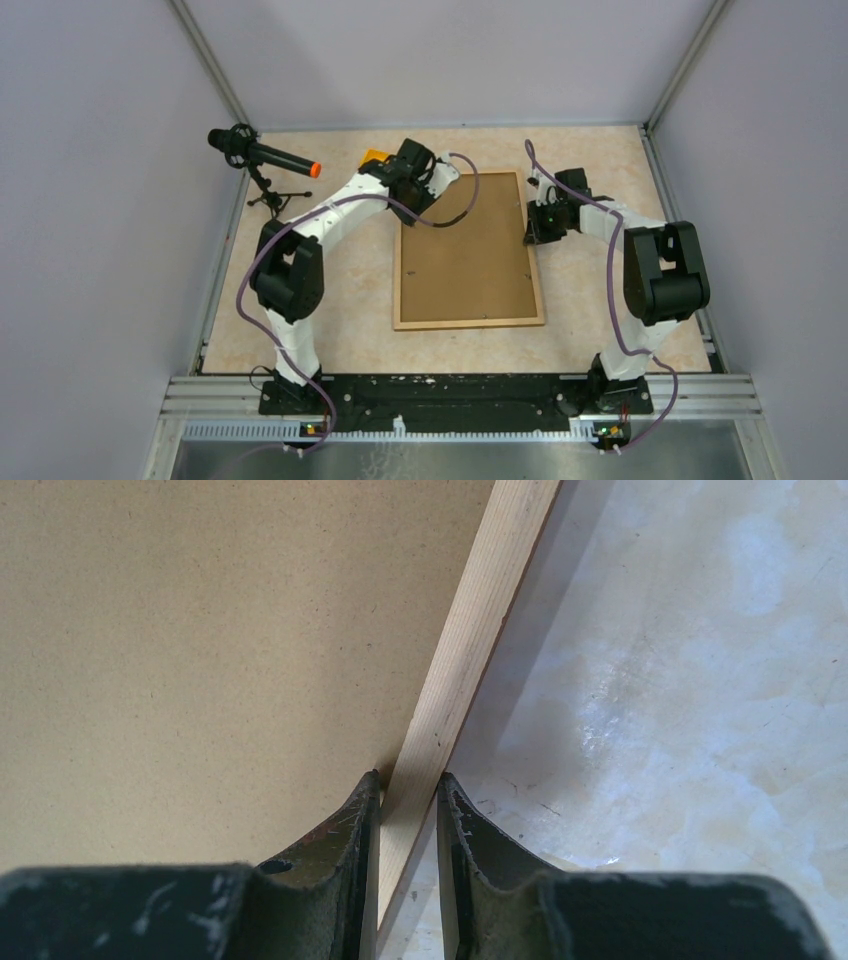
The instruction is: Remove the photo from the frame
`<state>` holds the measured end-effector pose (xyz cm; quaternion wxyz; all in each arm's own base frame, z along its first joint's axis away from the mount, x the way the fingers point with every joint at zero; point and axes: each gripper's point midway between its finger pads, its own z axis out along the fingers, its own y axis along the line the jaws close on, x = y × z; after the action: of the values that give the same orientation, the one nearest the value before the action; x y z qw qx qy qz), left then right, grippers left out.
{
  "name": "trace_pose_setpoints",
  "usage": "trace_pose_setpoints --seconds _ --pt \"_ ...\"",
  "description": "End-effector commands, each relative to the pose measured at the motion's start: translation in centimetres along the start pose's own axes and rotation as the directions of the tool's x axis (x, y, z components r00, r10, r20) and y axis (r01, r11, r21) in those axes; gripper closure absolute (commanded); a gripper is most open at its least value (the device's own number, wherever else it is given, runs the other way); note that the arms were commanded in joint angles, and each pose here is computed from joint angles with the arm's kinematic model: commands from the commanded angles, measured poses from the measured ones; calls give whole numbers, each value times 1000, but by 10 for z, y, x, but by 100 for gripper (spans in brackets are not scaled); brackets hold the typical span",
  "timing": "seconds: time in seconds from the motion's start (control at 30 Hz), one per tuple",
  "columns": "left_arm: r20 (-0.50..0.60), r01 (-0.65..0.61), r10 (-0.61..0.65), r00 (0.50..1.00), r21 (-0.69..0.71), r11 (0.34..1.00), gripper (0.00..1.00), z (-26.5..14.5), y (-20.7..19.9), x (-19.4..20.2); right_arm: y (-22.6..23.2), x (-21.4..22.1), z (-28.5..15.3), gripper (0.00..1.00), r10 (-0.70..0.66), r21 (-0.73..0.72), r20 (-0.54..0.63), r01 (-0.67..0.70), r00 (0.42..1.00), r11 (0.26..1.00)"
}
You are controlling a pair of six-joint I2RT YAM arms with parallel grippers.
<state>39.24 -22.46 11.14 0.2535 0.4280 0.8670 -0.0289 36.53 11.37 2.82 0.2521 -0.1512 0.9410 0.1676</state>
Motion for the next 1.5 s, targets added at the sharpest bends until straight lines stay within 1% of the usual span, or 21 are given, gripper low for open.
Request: trace_pose_setpoints --seconds 0.0,0.1,0.17,0.27,0.5,0.63,0.83,1.0,1.3,1.47 --pt "39 10 -11 999 33 999 100 -20 -1 18 7 45 7 100 17 -43 -155 -24 988 999" --pt "109 -41 41 993 2 999 100 -25 6 21 7 45 8 100 16 -45 -157 -24 987 999" --pt "156 -63 69 985 -44 997 100 -27 16 24 7 46 9 100 18 -47 -160 -26 987 999" --pt "220 -88 98 971 -54 995 100 -32 21 23 7 46 9 100 19 -49 -160 -27 987 998" --pt "334 -170 185 924 -75 983 100 -30 23 21 10 46 9 100 14 -68 -163 -25 986 997" --pt "372 -197 221 901 -103 975 100 -30 24 17 10 48 10 100 15 -69 -171 -27 985 997" --pt "363 -218 240 900 -100 971 100 -21 23 20 9 49 11 100 16 -67 -175 -28 984 997" --pt "313 -223 249 917 -116 968 100 -5 26 33 8 49 11 100 16 -64 -177 -28 984 998" --pt "270 -234 260 927 -128 964 100 8 30 43 7 50 12 100 17 -63 -181 -29 983 998" --pt "273 -231 255 927 -117 966 100 13 29 42 7 52 13 100 16 -63 -186 -28 982 998"
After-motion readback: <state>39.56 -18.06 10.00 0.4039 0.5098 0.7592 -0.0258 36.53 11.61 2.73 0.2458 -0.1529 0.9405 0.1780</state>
